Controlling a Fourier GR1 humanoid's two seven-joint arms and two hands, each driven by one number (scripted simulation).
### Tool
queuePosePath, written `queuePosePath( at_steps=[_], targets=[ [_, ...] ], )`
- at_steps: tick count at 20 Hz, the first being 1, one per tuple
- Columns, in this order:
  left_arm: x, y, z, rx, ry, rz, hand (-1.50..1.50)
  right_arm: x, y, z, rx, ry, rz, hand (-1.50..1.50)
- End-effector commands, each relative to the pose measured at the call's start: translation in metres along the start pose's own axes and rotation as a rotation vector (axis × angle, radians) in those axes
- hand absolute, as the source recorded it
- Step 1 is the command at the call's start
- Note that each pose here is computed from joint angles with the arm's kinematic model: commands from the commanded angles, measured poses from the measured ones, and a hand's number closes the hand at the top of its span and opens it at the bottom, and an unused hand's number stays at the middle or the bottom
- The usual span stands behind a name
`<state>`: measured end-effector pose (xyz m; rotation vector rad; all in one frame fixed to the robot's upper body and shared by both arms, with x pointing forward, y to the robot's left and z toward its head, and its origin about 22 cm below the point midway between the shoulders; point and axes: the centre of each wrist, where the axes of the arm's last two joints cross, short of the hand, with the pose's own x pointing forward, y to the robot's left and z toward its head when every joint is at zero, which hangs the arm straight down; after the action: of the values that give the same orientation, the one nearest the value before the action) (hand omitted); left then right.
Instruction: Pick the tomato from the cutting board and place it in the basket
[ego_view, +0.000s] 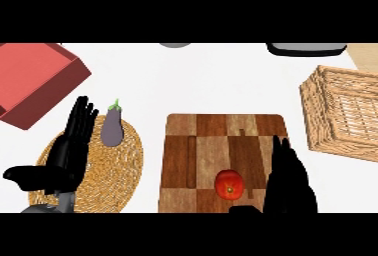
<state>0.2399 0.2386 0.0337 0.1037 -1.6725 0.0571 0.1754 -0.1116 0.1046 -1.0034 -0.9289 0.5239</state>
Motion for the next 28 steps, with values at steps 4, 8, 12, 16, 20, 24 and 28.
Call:
queuePosePath(
  at_steps=[4,8,12,16,20,24,28],
  targets=[
    [0.003,0.001,-0.005,-0.014,-0.018,0.002,0.00,0.011,0.002,0.005,0.016,0.184,0.031,-1.50],
    [0.003,-0.005,-0.004,-0.014,0.002,-0.001,0.00,0.005,0.017,0.014,-0.002,0.192,0.052,-1.50],
    [-0.004,-0.006,0.002,-0.013,-0.001,0.013,0.00,0.006,0.012,0.000,-0.010,0.230,0.078,-1.50],
    [0.001,0.007,-0.006,-0.010,0.006,0.002,0.00,0.009,0.015,-0.004,-0.015,0.227,0.064,-1.50],
    [0.004,-0.001,-0.004,-0.011,-0.006,0.007,0.00,0.009,0.033,-0.010,-0.004,0.248,0.061,-1.50],
    [-0.006,0.001,-0.003,-0.010,-0.011,0.012,0.00,0.007,0.030,-0.007,0.003,0.246,0.076,-1.50],
    [0.007,-0.001,-0.007,-0.002,-0.008,-0.008,0.00,0.006,0.039,-0.014,0.031,0.269,0.083,-1.50]
  ],
)
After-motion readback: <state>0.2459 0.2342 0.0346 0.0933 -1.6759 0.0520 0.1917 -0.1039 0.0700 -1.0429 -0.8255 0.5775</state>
